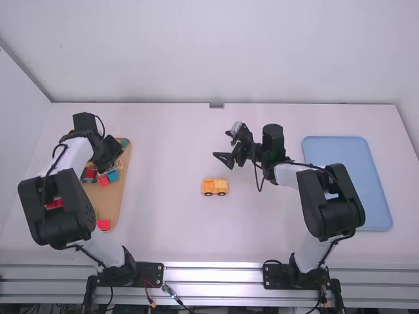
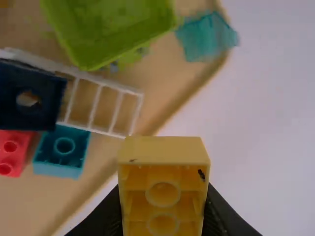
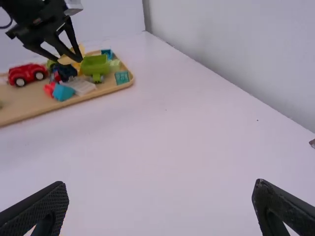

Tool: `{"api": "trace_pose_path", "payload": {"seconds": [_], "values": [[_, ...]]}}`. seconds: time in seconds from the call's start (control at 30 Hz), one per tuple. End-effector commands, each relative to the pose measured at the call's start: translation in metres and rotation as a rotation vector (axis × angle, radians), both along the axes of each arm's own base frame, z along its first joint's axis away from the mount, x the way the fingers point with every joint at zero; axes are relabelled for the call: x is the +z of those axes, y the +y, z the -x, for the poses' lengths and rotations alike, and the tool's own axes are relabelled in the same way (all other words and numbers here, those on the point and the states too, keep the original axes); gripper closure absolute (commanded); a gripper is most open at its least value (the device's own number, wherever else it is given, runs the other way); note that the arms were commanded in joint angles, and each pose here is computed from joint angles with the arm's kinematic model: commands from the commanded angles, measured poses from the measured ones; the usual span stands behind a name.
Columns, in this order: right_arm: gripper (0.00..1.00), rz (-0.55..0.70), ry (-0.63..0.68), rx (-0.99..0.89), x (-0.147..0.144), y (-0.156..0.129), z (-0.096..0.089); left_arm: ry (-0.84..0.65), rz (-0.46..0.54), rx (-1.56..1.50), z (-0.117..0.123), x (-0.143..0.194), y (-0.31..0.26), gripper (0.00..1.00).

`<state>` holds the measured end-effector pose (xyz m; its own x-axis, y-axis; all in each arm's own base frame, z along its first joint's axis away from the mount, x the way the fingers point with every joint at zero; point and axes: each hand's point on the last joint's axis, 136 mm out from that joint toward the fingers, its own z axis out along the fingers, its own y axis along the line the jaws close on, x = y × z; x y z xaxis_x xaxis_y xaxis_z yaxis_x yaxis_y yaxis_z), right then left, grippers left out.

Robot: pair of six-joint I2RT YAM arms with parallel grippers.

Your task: Assemble lego blocks to make yellow taxi

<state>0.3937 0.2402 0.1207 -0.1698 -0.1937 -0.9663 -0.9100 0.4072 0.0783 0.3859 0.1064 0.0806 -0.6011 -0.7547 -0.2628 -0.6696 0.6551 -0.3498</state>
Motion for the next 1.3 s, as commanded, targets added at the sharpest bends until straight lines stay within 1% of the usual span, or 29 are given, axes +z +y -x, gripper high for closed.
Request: {"api": "trace_pose_path", "payload": {"seconds": [0.0,0.03,0.1,0.13,0.2,0.27,0.33,0.4,0.53,0.67,0.83,0.9,0.93,1.1,1.27], "values": [[0.01,-0.075,0.071,-0.019,0.021,0.004,-0.004,-0.105,-0.052,-0.163,-0.011,0.031,-0.028,0.98],[0.01,-0.077,0.073,-0.020,0.021,0.004,-0.004,-0.109,-0.054,-0.172,-0.011,0.032,-0.030,0.98],[0.01,-0.099,0.099,-0.029,0.024,0.004,-0.005,-0.190,-0.069,-0.303,-0.020,0.047,-0.058,0.98],[0.01,-0.105,0.101,-0.031,0.025,0.005,-0.005,-0.210,-0.068,-0.333,-0.021,0.051,-0.065,0.98],[0.01,-0.131,0.129,-0.035,0.029,0.005,-0.005,-0.304,-0.066,-0.497,-0.025,0.066,-0.099,0.98],[0.01,-0.154,0.136,-0.010,0.034,0.008,-0.002,-0.363,-0.057,-0.596,-0.026,0.074,-0.120,0.98],[0.01,-0.198,0.143,0.059,0.046,0.012,0.008,-0.460,-0.023,-0.757,-0.024,0.086,-0.153,0.98],[0.01,-0.234,0.160,0.087,0.055,0.012,0.011,-0.528,0.012,-0.874,-0.021,0.095,-0.175,0.98],[0.01,-0.289,0.213,0.068,0.065,0.008,0.008,-0.648,0.083,-1.040,-0.012,0.108,-0.206,0.98],[0.01,-0.317,0.279,0.023,0.065,0.005,0.002,-0.752,0.144,-1.125,-0.004,0.115,-0.221,0.98],[0.01,-0.328,0.306,0.015,0.065,0.006,0.001,-0.846,0.185,-1.178,0.002,0.115,-0.233,0.98],[0.01,-0.329,0.304,0.017,0.066,0.006,0.002,-0.864,0.188,-1.165,0.001,0.113,-0.233,0.96],[0.01,-0.329,0.304,0.017,0.066,0.006,0.002,-0.876,0.195,-1.148,0.000,0.111,-0.233,0.94],[0.01,-0.331,0.293,0.021,0.068,0.007,0.002,-0.894,0.204,-1.125,-0.001,0.107,-0.233,0.92],[0.01,-0.323,0.264,0.038,0.069,0.017,0.006,-0.895,0.202,-1.127,0.000,0.107,-0.233,0.91]]}}
